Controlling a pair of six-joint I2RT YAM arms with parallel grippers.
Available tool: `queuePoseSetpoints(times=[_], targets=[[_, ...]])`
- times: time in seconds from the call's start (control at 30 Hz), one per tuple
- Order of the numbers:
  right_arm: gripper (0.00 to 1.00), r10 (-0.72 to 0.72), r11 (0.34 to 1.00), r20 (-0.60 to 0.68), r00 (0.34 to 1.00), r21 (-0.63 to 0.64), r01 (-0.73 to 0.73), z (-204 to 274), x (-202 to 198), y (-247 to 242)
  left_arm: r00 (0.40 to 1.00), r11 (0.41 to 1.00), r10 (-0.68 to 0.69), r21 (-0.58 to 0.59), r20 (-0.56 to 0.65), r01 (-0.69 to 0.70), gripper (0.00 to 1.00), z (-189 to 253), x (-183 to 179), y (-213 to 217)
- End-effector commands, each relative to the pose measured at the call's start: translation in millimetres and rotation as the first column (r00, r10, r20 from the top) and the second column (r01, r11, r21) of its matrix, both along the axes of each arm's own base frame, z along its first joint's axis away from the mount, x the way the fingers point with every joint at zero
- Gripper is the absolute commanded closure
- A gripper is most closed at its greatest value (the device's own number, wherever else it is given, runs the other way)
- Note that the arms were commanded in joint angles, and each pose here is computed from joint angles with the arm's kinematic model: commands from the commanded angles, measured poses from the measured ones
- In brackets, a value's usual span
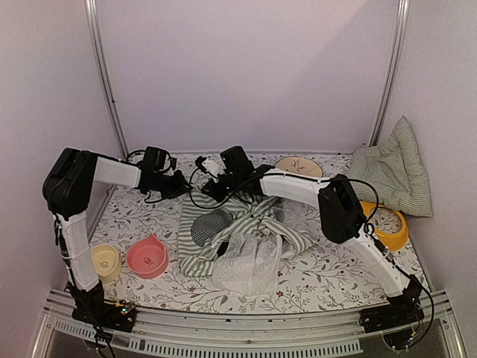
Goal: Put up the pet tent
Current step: Pick up the tent pole from the tent.
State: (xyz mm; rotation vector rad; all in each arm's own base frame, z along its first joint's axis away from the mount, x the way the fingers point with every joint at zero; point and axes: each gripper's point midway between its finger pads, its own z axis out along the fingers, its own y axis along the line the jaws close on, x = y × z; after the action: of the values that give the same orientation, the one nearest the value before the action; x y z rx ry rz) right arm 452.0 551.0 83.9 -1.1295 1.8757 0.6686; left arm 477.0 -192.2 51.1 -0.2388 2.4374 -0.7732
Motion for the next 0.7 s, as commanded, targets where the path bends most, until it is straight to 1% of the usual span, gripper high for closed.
queuePoseSetpoints(times=[0.0, 0.07, 0.13, 0.33, 0.47, 0.5, 0.53, 0.6, 0.67], targets=[[0.79, -0.001, 1.0, 0.005, 1.0, -0.019, 0.001, -13, 1, 2, 0.999, 1.0, -0.028, -0.001, 0.014, 0.028, 0.84, 3, -1, -7], [0.8, -0.008, 1.0, 0.011, 1.0, -0.021, 0.008, -12, 2, 1, 0.999, 1.0, -0.028, -0.002, 0.018, 0.028, 0.84, 6, -2, -8], [0.86, -0.013, 1.0, 0.017, 1.0, -0.019, 0.013, -8, 3, 1, 0.999, 1.0, -0.029, 0.002, 0.023, 0.028, 0.84, 7, -2, -7], [0.94, -0.021, 1.0, 0.038, 0.999, 0.004, 0.021, 20, 4, 0, 0.999, 0.999, -0.032, 0.008, 0.018, 0.032, 0.83, 4, -1, -7], [1.0, -0.021, 1.0, 0.041, 0.999, -0.004, 0.021, 25, 2, -1, 0.999, 1.0, -0.031, 0.004, 0.03, 0.03, 0.81, 11, 0, -7], [0.99, -0.02, 1.0, 0.041, 0.999, -0.006, 0.02, 26, 1, -2, 0.999, 0.999, -0.032, 0.006, 0.035, 0.031, 0.8, 13, 0, -7], [0.96, -0.019, 1.0, 0.04, 0.999, -0.009, 0.019, 25, 0, -1, 0.999, 0.999, -0.034, 0.009, 0.035, 0.034, 0.79, 12, -1, -7], [0.84, -0.021, 1.0, 0.046, 0.999, -0.019, 0.021, 24, 0, -2, 0.999, 0.999, -0.038, 0.013, 0.034, 0.037, 0.78, 12, -1, -7], [0.76, -0.016, 0.999, 0.053, 0.998, -0.033, 0.018, 18, 0, -2, 0.999, 0.999, -0.039, 0.016, 0.031, 0.039, 0.78, 11, -2, -7]])
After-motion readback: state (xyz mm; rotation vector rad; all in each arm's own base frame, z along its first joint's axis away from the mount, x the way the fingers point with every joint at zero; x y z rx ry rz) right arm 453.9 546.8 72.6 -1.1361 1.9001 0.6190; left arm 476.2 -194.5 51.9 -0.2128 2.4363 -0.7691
